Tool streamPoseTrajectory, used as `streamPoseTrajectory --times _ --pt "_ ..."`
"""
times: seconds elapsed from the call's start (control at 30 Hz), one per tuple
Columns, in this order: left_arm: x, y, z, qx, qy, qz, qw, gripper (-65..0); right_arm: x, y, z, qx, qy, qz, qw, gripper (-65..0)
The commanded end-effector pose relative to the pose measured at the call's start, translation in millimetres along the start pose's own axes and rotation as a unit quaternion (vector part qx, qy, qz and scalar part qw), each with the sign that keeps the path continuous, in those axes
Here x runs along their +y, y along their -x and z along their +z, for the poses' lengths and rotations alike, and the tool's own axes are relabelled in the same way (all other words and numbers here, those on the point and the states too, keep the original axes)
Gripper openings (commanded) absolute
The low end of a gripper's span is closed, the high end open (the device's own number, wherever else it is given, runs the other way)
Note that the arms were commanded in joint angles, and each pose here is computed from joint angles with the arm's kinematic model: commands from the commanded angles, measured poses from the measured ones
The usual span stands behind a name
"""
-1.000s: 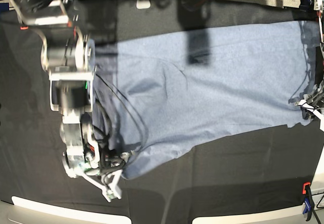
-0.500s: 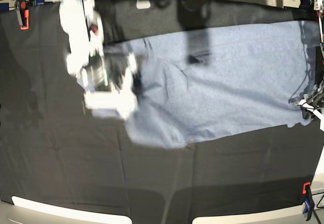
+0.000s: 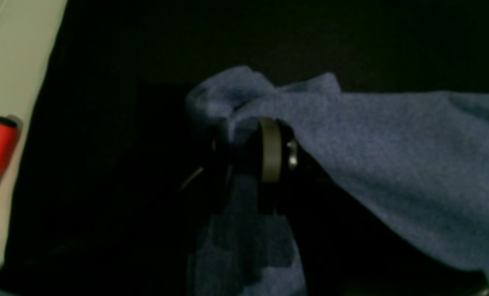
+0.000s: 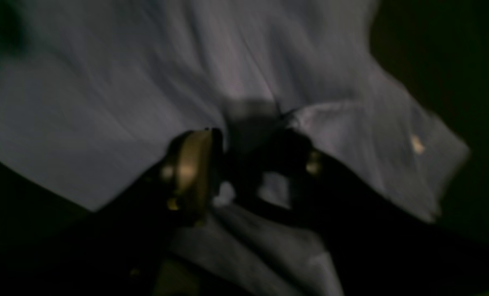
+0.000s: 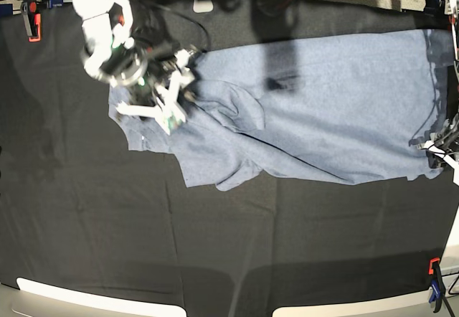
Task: Layout the t-shirt on the table in an organized manner, then fold the t-shirt properly
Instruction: 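Pull the grasped hem away from the left gripper to straighten the shirt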
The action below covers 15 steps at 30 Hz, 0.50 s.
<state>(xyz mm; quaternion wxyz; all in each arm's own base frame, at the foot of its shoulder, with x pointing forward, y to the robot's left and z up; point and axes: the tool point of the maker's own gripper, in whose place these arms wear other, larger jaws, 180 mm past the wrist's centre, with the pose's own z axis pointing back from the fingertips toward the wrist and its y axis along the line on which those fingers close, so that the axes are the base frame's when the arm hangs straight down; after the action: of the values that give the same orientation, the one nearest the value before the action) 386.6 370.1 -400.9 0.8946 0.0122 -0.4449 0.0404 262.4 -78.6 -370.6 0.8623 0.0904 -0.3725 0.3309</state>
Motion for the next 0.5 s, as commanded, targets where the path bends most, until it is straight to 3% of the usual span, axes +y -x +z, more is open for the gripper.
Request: streamPoseTrajectory --times 0.0,0.13,0.33,0.47 --pt "9 -28 3 -0.035 -0.006 -0.003 0.999 -54.0 -11 -23 4 -0.034 0.013 -0.01 0.9993 -33.6" --pt "9 -28 3 -0.035 -0.006 -0.003 0.999 -54.0 -34 -53 3 -0.052 0.041 -0.04 0.997 -33.6" --pt "9 -28 3 -0.034 -0.006 -0.003 0.999 -54.0 -72 -95 -3 -0.1 0.093 -0.101 0.9855 -33.6" --pt "9 -28 3 -0.034 -0.006 -0.003 0.999 -54.0 -91 -96 -30 -0.079 0.089 -0.144 0.9824 -33.6"
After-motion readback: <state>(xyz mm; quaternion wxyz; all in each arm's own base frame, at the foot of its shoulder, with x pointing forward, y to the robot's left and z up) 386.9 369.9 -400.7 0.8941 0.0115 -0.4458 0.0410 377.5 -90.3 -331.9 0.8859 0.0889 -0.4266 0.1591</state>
